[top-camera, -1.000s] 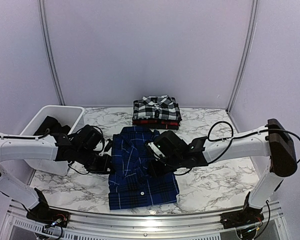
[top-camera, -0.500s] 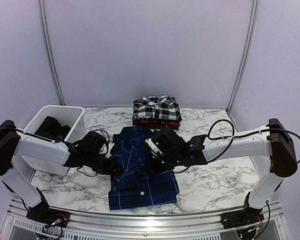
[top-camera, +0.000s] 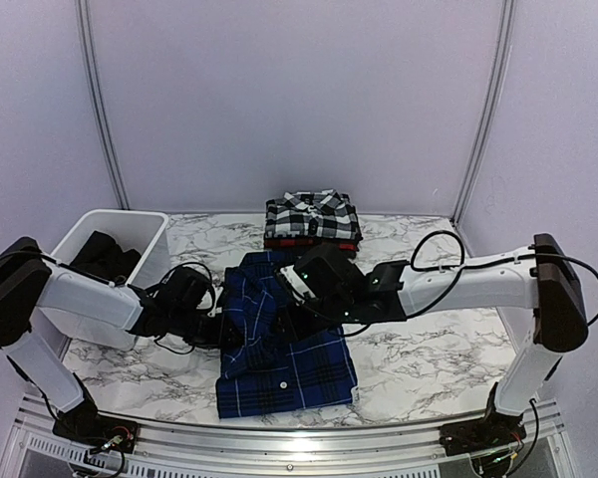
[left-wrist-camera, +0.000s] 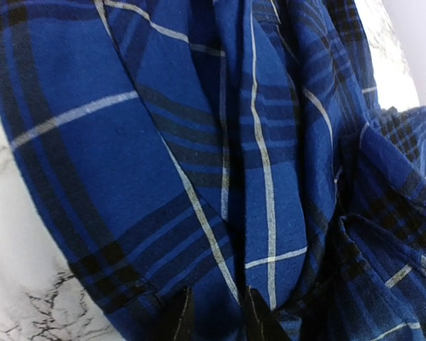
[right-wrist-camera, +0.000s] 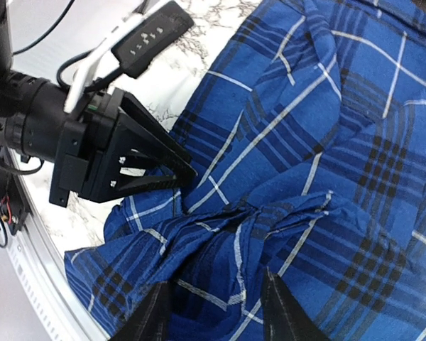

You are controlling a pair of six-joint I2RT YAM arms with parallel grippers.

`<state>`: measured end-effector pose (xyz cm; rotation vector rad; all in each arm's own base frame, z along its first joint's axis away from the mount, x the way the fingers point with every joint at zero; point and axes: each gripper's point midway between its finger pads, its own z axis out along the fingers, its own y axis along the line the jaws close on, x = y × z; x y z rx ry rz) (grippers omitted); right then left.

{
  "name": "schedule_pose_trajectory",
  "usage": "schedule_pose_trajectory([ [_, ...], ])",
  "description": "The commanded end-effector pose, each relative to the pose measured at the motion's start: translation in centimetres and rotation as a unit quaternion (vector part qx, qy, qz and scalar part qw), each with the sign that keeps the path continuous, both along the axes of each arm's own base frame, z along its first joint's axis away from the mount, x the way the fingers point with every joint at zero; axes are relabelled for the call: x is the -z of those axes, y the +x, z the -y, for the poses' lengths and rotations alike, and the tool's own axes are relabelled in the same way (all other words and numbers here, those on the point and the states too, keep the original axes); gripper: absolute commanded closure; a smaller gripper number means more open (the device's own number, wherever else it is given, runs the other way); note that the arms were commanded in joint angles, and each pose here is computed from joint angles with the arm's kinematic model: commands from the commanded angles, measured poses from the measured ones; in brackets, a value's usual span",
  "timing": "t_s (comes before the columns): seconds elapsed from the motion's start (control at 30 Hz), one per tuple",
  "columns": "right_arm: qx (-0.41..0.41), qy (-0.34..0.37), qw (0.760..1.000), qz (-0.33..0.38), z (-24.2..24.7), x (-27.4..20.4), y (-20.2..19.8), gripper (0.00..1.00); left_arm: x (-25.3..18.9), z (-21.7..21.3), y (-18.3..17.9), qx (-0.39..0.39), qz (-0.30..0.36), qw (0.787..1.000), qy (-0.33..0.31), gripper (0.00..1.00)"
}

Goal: Fold and stack the long sleeve shirts
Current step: Adjust the 2/3-rectangle-folded shirt at the center of the board.

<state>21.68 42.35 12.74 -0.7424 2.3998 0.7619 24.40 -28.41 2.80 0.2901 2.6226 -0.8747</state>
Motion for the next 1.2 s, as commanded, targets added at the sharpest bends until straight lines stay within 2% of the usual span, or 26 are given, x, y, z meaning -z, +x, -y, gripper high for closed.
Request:
schedule_pose_trajectory([
  [0.0, 0.004, 0.0, 0.999, 0.034, 0.3, -2.4, -0.2, 0.53, -1.5, -0.8, 1.4, -0.02, 0.036, 0.999, 0.013, 0.71],
  [0.23, -0.005, 0.002, 0.999, 0.054, 2.0, -3.2, -1.7, 0.35, -1.9, -0.5, 2.0, -0.016, 0.046, 0.999, 0.024, 0.62],
  [0.4, -0.023, 0.0, 0.998, 0.062, 2.3, -3.2, -2.9, 0.32, -2.5, -0.4, 2.7, -0.015, 0.057, 0.998, 0.032, 0.58],
  [0.47, -0.044, -0.005, 0.997, 0.067, 1.8, -3.0, -3.8, 0.36, -3.1, -0.4, 3.2, -0.018, 0.067, 0.997, 0.037, 0.57],
  [0.53, -0.07, -0.015, 0.995, 0.068, 1.2, -2.3, -5.0, 0.45, -3.9, -0.5, 3.8, -0.023, 0.08, 0.996, 0.045, 0.56],
  [0.57, -0.095, -0.026, 0.993, 0.064, 0.7, -1.2, -6.7, 0.57, -4.9, -1.0, 4.7, -0.035, 0.095, 0.993, 0.061, 0.55],
  [0.6, -0.103, -0.029, 0.992, 0.063, 0.7, -0.9, -7.3, 0.6, -5.1, -1.3, 4.8, -0.037, 0.097, 0.992, 0.068, 0.55],
  [0.73, -0.135, -0.026, 0.99, 0.043, 0.0, 0.6, -9.2, 0.68, -6.6, -1.6, 5.6, -0.044, 0.11, 0.99, 0.072, 0.54],
  [0.87, -0.152, -0.015, 0.988, 0.029, -1.7, 1.8, -9.6, 0.71, -8.0, -2.2, 6.0, -0.056, 0.118, 0.988, 0.077, 0.54],
  [1.0, -0.162, 0.005, 0.986, 0.031, -4.3, 1.8, -8.8, 0.69, -10.1, -3.4, 5.7, -0.068, 0.125, 0.987, 0.074, 0.55],
  [1.17, -0.116, 0.03, 0.993, 0.022, -6.7, 2.0, -3.8, 0.62, -13.1, -5.0, 3.7, -0.072, 0.139, 0.986, 0.059, 0.59],
])
